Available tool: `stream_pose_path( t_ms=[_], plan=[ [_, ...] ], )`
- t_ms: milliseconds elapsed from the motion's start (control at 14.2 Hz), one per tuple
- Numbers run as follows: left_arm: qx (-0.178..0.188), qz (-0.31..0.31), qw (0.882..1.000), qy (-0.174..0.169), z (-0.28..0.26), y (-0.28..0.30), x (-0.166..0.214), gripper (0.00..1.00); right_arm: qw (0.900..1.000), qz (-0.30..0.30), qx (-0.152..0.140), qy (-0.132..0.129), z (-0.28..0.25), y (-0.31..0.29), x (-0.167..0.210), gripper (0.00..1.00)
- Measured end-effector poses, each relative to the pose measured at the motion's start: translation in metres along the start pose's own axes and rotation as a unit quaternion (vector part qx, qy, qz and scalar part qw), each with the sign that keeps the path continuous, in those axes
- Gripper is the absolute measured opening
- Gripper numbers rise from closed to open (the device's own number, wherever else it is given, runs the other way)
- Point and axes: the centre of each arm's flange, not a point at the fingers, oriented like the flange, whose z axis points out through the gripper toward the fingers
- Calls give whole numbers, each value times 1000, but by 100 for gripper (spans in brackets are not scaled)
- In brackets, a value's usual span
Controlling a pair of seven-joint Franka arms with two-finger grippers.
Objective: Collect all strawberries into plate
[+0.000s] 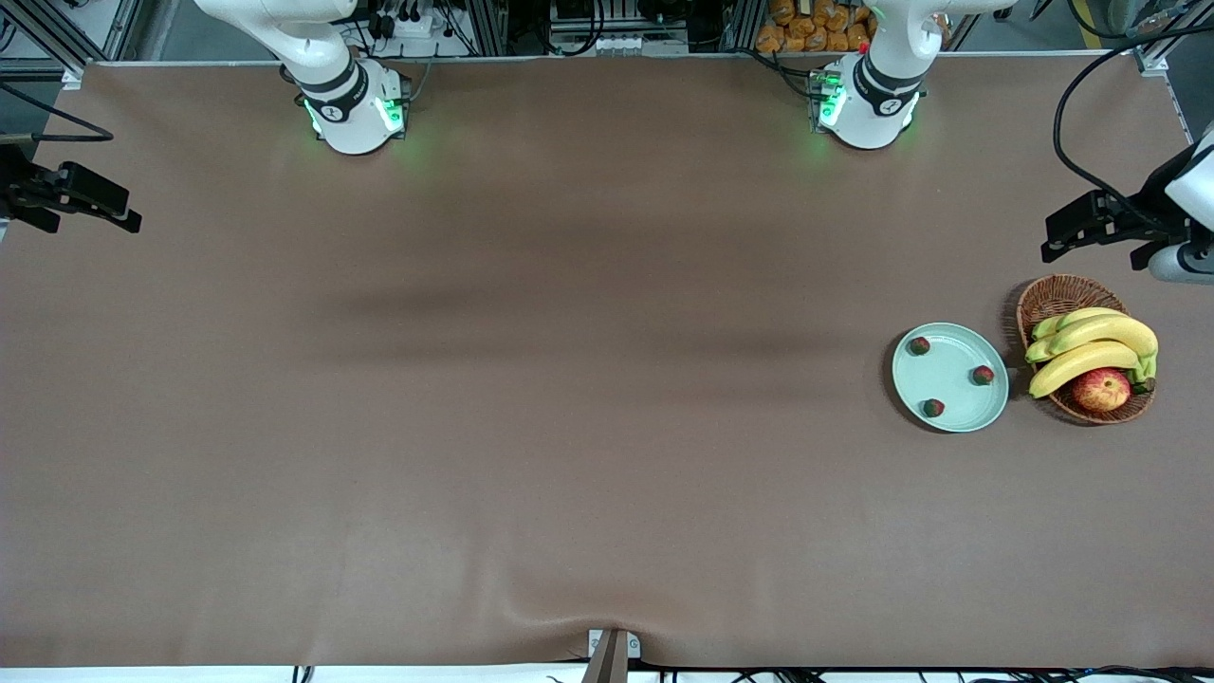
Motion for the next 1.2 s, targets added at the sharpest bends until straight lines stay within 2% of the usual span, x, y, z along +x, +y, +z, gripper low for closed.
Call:
stream_pose_path(
  t_ms=[282,1200],
  plan=[
    [0,-45,999,2,5,9,1,100,1000,1,0,0,0,1,0,100],
    [0,-48,999,0,7,11,1,100,1000,1,0,-1,0,1,0,100]
  ],
)
